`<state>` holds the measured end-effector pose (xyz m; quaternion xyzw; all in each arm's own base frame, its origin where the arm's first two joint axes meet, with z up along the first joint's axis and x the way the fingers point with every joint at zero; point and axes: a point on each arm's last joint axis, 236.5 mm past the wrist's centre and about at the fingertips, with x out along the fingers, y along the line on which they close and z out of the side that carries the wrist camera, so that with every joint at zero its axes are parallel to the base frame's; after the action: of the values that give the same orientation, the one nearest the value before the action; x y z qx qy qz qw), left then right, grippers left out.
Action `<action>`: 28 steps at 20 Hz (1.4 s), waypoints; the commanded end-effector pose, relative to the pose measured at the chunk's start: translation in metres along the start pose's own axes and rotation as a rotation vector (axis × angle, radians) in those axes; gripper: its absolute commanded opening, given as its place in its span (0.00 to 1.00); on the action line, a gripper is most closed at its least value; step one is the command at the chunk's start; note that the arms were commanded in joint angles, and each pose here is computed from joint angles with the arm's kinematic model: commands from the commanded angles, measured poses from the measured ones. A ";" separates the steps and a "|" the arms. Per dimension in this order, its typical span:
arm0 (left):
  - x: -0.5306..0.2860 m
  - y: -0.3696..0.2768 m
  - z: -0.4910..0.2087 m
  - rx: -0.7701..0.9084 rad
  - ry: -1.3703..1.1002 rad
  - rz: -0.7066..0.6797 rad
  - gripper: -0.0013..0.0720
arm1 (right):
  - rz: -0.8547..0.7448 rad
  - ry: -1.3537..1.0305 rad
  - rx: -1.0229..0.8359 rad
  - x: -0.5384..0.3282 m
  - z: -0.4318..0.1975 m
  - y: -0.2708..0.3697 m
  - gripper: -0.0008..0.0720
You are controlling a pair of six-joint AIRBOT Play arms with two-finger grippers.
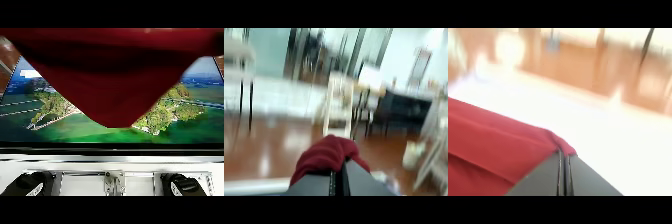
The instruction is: Fold the shirts.
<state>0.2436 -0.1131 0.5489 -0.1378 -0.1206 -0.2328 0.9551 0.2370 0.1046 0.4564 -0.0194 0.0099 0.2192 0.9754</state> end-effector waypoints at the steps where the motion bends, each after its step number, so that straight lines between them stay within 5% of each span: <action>1: -0.034 -0.008 0.027 0.017 -0.036 -0.004 0.08 | -0.044 -0.041 0.082 -0.047 0.020 0.003 0.10; 12: -0.056 0.065 -0.263 0.066 0.897 0.174 0.08 | -0.144 0.876 0.273 0.055 -0.208 -0.044 0.10; 19: 0.014 0.105 -0.436 -0.131 0.965 0.249 0.08 | -0.272 0.866 0.464 0.219 -0.330 -0.096 0.10; 26: 0.015 0.109 -0.579 -0.404 1.189 0.324 0.08 | -0.196 1.096 0.701 0.244 -0.435 -0.056 0.12; 27: 0.014 0.110 -0.580 -0.396 1.194 0.321 0.19 | -0.190 1.075 0.711 0.248 -0.432 -0.055 0.14; 28: 0.015 0.114 -0.574 -0.364 1.197 0.302 0.57 | -0.193 1.038 0.705 0.253 -0.426 -0.060 0.32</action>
<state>0.4046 -0.2033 0.0152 -0.1537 0.4754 -0.1486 0.8534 0.4778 0.1301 0.0362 0.1677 0.5527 0.0689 0.8134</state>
